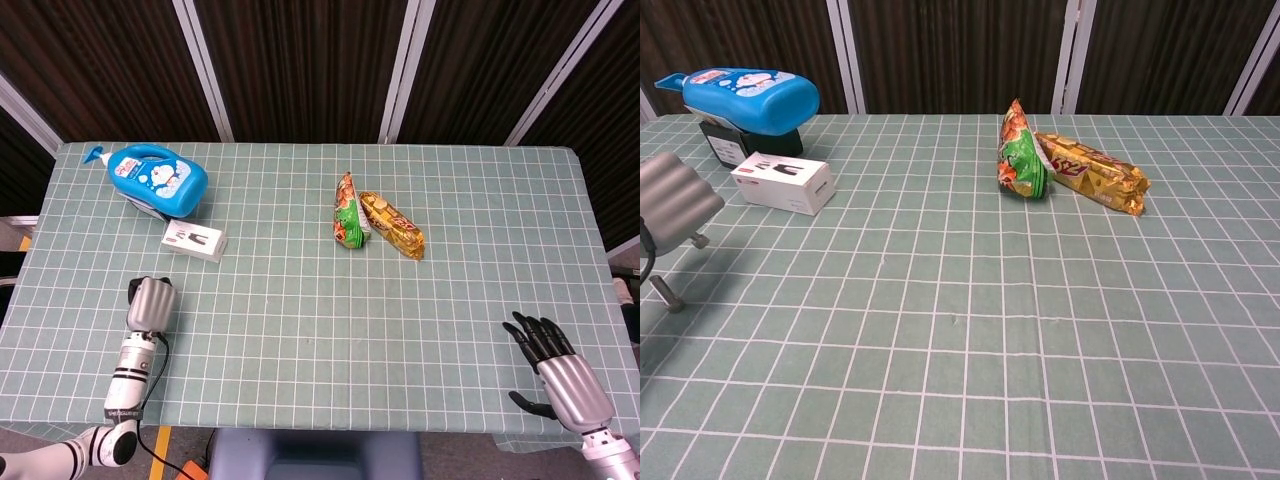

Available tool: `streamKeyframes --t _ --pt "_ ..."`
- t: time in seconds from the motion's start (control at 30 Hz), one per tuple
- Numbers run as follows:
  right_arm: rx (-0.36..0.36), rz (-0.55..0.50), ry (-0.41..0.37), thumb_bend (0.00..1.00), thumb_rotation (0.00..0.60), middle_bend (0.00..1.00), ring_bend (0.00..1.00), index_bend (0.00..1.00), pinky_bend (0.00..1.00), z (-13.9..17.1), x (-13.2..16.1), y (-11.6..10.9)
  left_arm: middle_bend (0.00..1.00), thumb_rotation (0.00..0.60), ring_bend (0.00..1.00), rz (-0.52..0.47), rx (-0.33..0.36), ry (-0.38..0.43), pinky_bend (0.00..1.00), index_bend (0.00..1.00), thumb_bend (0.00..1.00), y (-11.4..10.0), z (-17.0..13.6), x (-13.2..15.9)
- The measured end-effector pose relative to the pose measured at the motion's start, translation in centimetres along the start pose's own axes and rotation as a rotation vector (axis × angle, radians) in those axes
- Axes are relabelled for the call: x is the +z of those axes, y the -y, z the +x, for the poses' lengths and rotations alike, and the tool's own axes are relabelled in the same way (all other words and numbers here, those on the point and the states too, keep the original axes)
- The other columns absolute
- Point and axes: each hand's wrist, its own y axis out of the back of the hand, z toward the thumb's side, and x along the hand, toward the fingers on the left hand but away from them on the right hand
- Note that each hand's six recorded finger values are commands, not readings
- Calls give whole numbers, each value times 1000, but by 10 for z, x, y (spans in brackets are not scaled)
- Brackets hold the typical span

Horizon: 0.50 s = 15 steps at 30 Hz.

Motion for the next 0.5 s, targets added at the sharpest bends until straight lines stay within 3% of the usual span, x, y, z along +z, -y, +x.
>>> streamKeyframes --t 0.5 --pt "10 1 4 274 600 0 0 0 0 0 0 1 1000 600 1000 46 11 12 1000 522 415 4 9 7"
